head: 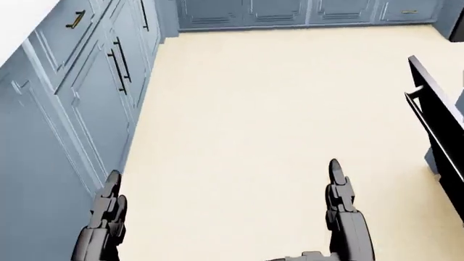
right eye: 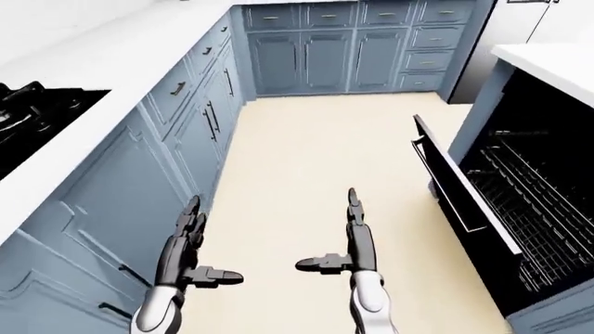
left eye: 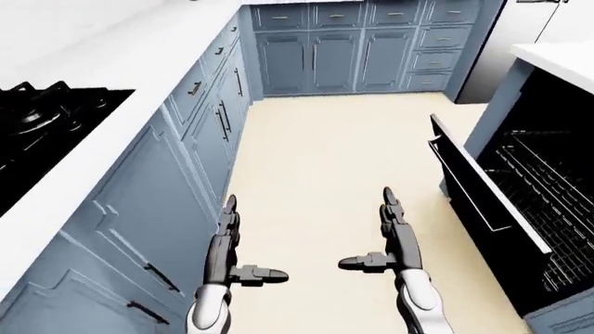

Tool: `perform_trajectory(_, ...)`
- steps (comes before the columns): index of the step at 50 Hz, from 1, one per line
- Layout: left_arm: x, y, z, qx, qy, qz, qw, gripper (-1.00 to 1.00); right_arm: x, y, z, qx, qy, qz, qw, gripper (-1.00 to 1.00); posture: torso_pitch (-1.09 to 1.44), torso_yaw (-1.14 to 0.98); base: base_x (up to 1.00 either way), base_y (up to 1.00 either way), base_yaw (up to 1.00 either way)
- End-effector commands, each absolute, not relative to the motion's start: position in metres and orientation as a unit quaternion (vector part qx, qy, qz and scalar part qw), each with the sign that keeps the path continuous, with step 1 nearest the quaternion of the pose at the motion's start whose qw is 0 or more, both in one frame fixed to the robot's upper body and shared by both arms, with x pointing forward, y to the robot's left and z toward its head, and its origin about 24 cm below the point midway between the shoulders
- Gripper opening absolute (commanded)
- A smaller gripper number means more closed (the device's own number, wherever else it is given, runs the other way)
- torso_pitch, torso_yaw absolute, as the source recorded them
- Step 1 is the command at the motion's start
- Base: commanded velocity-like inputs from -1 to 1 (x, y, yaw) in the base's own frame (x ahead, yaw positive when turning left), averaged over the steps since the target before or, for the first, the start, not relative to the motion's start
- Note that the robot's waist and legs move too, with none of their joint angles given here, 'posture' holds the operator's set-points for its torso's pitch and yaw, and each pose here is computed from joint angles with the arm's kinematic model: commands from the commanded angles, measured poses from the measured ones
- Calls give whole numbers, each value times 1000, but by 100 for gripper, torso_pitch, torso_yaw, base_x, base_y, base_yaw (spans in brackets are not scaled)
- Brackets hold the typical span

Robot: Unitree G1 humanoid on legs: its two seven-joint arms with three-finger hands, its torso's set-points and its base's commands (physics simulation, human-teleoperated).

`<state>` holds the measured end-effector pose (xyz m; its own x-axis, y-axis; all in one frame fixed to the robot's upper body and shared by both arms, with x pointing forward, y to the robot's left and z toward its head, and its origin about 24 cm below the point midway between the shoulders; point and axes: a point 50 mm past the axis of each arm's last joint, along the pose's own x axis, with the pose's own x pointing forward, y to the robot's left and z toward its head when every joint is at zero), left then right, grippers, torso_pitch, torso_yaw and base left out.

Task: Close the dishwasher door

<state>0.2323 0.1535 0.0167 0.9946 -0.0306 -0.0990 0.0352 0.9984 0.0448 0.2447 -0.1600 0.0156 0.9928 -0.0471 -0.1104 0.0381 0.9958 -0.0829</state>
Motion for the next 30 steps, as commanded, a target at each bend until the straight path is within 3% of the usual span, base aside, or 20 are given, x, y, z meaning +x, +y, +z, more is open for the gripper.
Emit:
perform_trajectory(1,238,146,37,19,-4,-31,999,100,251,-165,35,-46,6,-31,998,100,0,0,6,0,100)
perform_trajectory(7,238,146,37,19,-4,-31,999,100,250,-165,36,-47,6,-32,998,100,0,0,6,0,100)
perform_trajectory(30,238,146,37,19,-4,-31,999,100,250,-164,37,-46,10,-29,998,100,0,0,0,-13,0)
